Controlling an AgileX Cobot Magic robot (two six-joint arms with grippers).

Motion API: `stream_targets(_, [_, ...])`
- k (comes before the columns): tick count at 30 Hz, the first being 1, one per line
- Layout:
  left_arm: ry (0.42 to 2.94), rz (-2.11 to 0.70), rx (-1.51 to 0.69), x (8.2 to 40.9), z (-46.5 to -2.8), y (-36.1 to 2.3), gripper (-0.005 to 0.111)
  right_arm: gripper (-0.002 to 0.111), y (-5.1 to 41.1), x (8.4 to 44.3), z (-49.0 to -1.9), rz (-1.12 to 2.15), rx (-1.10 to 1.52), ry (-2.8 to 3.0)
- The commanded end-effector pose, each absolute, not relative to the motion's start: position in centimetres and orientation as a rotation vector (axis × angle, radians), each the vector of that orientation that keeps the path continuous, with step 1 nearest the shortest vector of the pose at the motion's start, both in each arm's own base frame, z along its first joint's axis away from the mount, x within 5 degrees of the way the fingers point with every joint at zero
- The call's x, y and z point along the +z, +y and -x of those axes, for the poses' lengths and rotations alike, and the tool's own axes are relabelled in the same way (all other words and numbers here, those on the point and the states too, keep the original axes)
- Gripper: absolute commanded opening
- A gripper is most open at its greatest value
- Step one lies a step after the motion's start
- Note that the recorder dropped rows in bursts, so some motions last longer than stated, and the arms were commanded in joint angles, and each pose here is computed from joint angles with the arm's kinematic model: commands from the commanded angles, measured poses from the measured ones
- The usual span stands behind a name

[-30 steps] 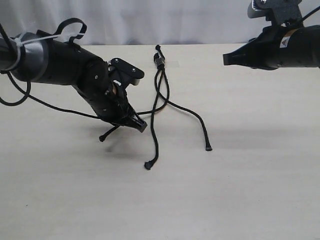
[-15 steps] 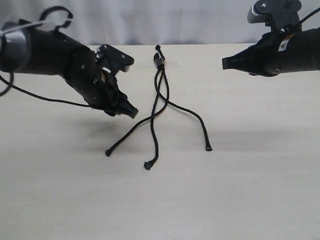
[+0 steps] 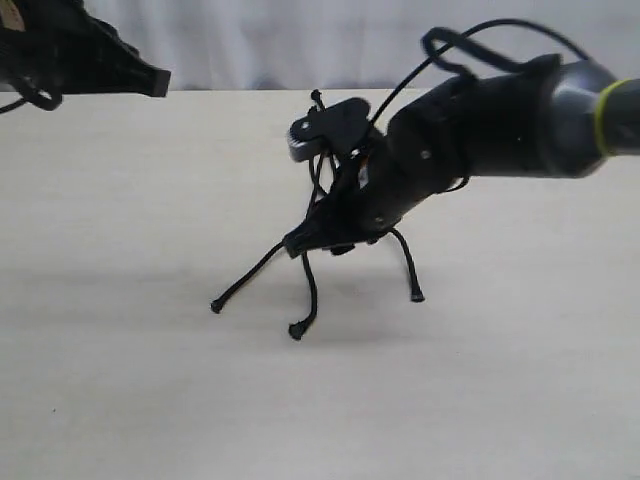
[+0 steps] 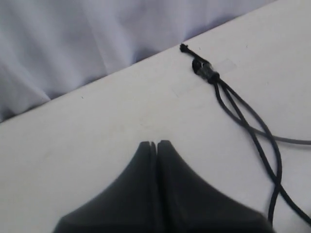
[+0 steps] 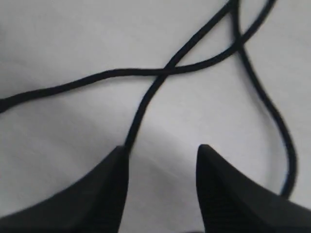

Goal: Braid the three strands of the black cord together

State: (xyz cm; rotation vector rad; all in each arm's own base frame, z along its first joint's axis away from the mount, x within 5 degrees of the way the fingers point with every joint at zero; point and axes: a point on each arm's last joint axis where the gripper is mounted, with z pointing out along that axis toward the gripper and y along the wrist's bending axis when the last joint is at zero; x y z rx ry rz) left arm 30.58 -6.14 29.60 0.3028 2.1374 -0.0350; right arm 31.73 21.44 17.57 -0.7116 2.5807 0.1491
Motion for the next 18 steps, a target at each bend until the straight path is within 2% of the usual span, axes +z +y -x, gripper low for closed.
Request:
stream_targets(1, [2.068, -0.280, -0.049, 31.3, -29.2, -5.8, 0.000, 0.043, 24.0, 14.0, -31.9, 0.799, 0.114, 2.675])
stream_targets(7, [2.070, -0.280, -0.049, 31.2, -29.3, -5.8, 0.000, 0.043, 24.3, 11.5, -32.2, 0.814, 0.086, 2.740])
stream_targets(12, [2.070, -0.280, -0.049, 31.2, -29.3, -5.8, 0.000, 0.041, 24.6, 10.9, -32.0, 0.818, 0.100, 2.756])
stream_targets(15, [2.070, -0.280, -0.049, 31.2, -29.3, -5.8, 0.000, 0.023, 24.6, 10.9, -31.9, 0.871, 0.091, 2.745])
stream_targets(16, [2.070, -0.280, -0.049, 31.2, -29.3, -5.8, 0.000, 0.011, 24.6, 11.2, -31.9, 0.906, 0.084, 2.725])
stream_targets(17, [2.070, -0.280, -0.049, 31.2, -29.3, -5.8, 0.000, 0.004, 24.6, 11.5, -31.9, 0.924, 0.083, 2.711])
stream_targets(18, [2.072, -0.280, -0.049, 31.2, -29.3, -5.8, 0.000, 0.004, 24.5, 12.4, -32.0, 0.943, 0.075, 2.676])
